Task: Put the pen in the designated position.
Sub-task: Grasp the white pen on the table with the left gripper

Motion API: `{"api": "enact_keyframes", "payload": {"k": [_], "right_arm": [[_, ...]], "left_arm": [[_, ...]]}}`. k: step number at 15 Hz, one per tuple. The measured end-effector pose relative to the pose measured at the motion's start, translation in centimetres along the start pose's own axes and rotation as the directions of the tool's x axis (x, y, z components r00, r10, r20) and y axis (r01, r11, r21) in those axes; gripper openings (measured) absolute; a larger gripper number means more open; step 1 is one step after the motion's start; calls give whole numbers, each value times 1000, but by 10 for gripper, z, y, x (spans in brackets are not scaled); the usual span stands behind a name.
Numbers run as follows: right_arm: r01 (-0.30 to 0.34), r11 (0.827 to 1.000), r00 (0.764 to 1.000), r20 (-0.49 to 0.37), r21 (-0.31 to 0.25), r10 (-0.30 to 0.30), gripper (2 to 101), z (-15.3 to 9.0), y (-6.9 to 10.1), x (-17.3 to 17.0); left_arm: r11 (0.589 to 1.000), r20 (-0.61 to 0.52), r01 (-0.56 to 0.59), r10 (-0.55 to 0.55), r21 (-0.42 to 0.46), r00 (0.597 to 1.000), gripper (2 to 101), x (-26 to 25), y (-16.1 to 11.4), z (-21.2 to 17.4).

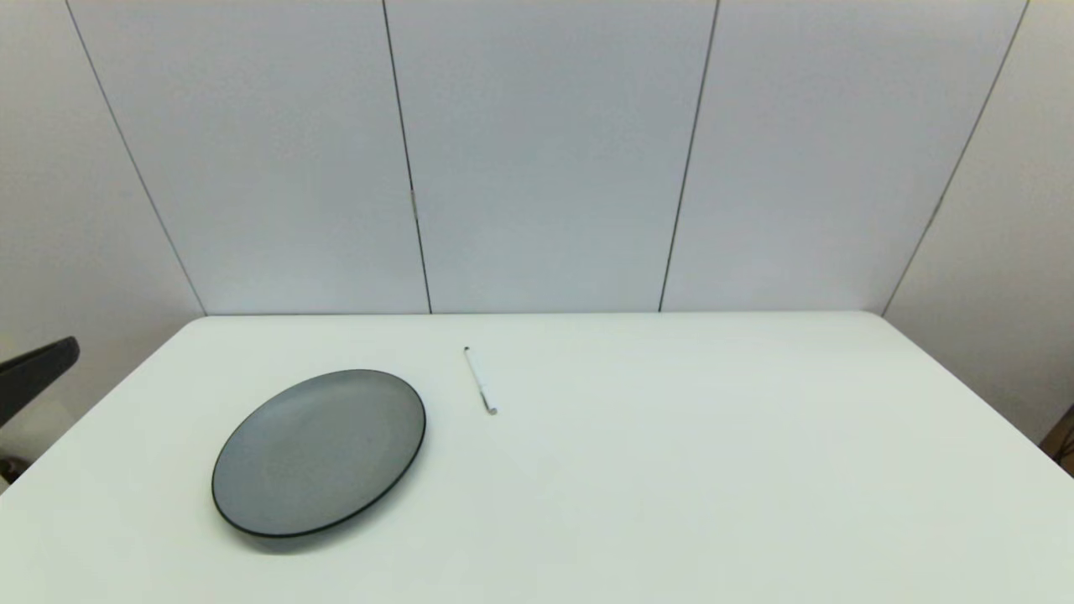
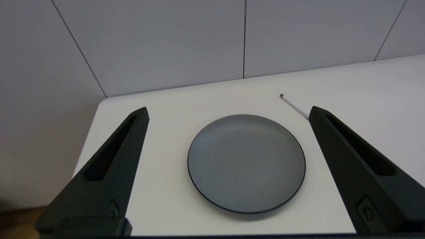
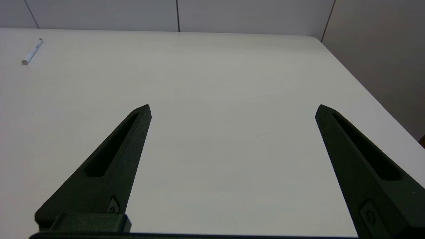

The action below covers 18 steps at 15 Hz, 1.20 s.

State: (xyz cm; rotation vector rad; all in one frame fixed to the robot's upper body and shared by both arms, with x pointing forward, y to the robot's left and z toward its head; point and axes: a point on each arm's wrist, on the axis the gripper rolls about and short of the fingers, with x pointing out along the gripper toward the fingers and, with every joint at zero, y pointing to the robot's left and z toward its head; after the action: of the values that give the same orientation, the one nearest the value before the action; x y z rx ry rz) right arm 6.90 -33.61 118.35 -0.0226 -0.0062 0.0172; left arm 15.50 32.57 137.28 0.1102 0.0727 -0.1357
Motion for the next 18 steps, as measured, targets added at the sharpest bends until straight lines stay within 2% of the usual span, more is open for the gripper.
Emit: {"api": "enact_keyframes", "payload": {"k": [4,8,15,18], "right_arm": [[0,1000,1000,0,0,0,980,0,0,0],[0,1000,1000,-1,0,0,980,0,0,0],[-1,1000,1000,0,0,1,980,0,0,0],[-1,1000,1000,-1,0,1,980,0,0,0]], "left_arm": [[994,-1,103,-103,24,995,978,27,-6,29],[968,-1,247,-247,37,969,978,59,-25,55],[880,-27,474,-474,11,880,978,108,-89,71],[883,-39,468,-469,-17,883,978,131,-119,75]]}}
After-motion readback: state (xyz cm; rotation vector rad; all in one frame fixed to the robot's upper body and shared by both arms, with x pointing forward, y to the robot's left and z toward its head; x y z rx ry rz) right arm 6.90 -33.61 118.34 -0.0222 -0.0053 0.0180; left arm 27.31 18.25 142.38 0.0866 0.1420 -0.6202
